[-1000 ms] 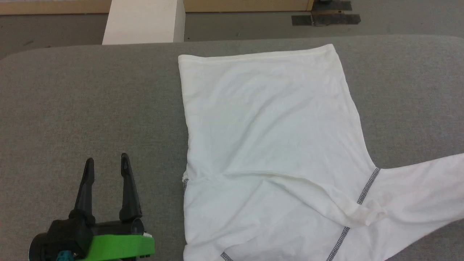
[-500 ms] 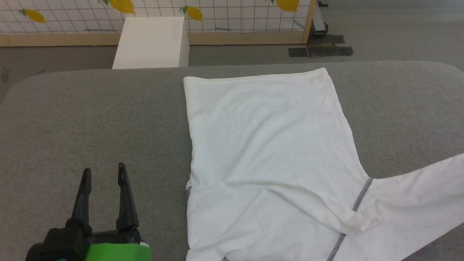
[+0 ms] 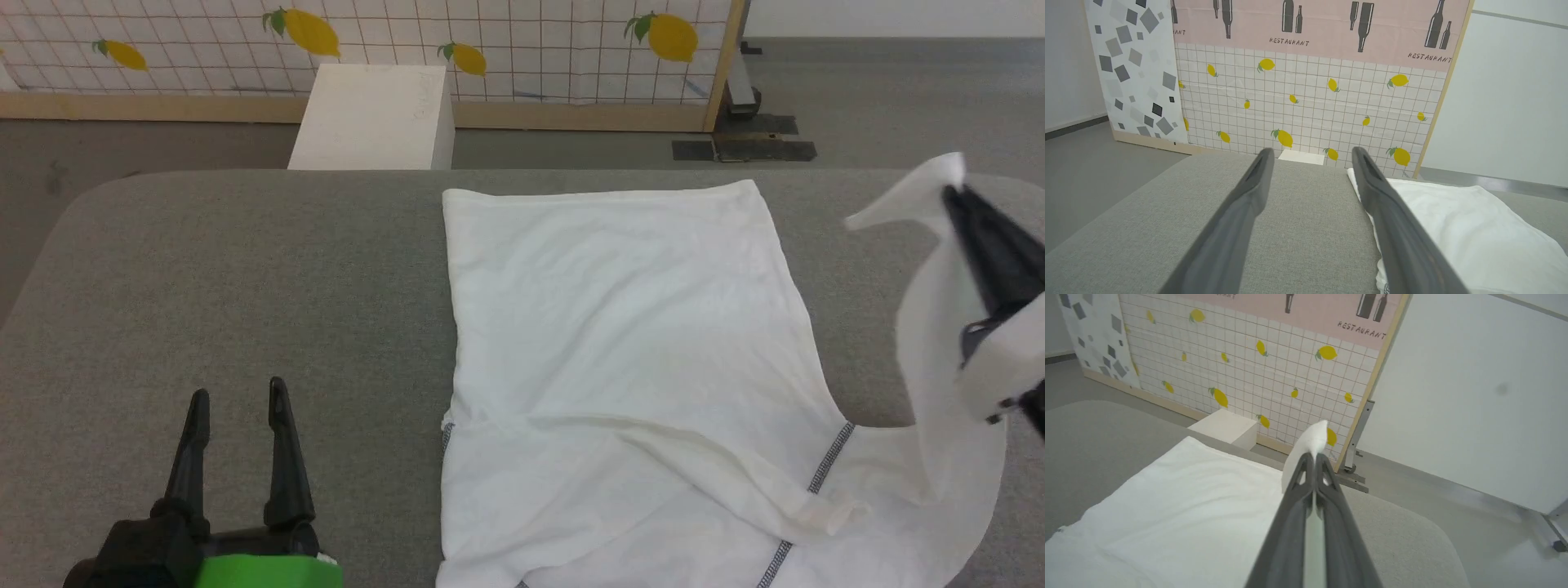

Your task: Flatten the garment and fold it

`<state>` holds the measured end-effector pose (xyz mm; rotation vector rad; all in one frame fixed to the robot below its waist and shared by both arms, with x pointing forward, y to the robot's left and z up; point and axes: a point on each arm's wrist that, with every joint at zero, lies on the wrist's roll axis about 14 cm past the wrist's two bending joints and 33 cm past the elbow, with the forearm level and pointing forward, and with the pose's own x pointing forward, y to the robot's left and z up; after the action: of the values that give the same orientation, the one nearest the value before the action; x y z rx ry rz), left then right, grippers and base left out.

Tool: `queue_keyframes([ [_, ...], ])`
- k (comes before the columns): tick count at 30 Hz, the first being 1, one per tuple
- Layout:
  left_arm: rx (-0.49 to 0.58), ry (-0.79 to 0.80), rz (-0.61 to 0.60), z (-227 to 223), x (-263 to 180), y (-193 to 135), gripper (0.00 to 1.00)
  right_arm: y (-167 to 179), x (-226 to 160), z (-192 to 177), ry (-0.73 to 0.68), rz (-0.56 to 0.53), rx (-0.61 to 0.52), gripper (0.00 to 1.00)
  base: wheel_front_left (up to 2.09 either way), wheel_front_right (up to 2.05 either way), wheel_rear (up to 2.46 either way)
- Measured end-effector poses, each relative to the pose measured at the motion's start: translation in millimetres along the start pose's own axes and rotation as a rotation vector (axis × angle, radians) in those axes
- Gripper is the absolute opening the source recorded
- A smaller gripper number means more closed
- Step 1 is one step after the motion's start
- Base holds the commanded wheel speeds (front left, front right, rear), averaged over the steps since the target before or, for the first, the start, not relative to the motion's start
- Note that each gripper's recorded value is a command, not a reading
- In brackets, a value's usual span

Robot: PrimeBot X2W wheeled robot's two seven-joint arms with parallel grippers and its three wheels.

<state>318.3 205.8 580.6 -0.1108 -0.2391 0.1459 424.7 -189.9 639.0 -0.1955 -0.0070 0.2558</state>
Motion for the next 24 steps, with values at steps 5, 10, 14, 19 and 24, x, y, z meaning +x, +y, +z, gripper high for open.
queue_keyframes([
  [5,0.000,-0.008,0.024,4,-4,8,1.00,92,13,-1,0.004,0.240,0.051,0.00,0.00,0.00,0.00],
  [10,-0.002,0.009,0.034,0,-6,10,1.00,164,26,-11,0.018,0.414,0.102,0.00,0.00,0.00,0.00],
  [14,-0.001,0.032,0.049,-7,-7,13,1.00,214,33,-34,0.067,0.527,0.104,0.00,0.00,0.00,0.00],
  [19,-0.003,0.048,0.075,-12,-8,17,1.00,266,30,-75,0.165,0.639,0.112,0.00,0.00,0.00,0.00],
  [24,0.007,0.059,0.112,-16,-11,25,1.00,303,19,-120,0.264,0.721,0.074,0.00,0.00,0.00,0.00],
])
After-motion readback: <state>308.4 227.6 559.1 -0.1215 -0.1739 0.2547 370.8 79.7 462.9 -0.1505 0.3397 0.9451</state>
